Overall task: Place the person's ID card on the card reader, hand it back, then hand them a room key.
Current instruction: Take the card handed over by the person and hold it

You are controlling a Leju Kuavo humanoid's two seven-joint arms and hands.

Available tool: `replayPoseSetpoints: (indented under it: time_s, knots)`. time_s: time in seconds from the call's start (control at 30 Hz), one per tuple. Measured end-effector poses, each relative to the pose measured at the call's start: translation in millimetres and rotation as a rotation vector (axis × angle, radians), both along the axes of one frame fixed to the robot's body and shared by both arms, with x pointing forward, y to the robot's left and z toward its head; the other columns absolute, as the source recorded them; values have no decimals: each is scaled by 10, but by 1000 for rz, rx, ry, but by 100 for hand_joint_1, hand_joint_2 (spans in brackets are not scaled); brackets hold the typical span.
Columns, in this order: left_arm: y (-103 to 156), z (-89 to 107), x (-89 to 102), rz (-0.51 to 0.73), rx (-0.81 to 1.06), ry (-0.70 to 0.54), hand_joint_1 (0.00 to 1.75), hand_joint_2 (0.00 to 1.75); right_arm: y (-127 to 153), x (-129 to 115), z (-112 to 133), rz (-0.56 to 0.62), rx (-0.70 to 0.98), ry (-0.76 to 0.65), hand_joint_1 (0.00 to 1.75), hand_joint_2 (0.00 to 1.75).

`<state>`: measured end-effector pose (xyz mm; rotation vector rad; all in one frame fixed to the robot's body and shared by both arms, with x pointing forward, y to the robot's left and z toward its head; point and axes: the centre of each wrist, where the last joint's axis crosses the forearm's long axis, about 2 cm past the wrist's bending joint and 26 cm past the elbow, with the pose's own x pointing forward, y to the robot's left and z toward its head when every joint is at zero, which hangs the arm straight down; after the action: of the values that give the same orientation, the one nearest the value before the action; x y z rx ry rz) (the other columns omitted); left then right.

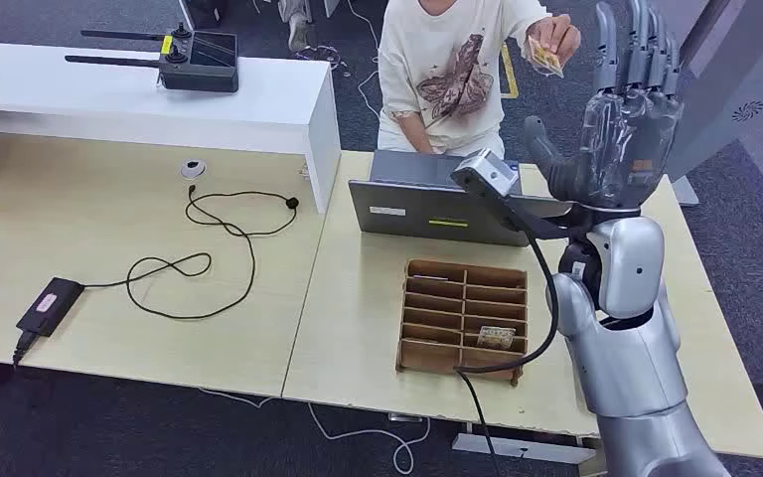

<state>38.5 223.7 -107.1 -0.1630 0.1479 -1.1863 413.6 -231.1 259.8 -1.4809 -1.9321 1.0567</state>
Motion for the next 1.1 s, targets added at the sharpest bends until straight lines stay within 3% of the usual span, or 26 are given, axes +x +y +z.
replayPoseSetpoints:
  time_s: [0.33,0.53,1.1]
  knots:
    - [16,-2,-3,-19,-15,-1,0,0,-127,517,355,-37,-171,57,0,175]
    - [34,-4,-3,-21,-22,-1,0,0,-183,751,550,-48,-247,168,0,175]
    - [61,-9,-21,-17,-26,-6,0,0,-370,968,788,-208,-243,456,0,175]
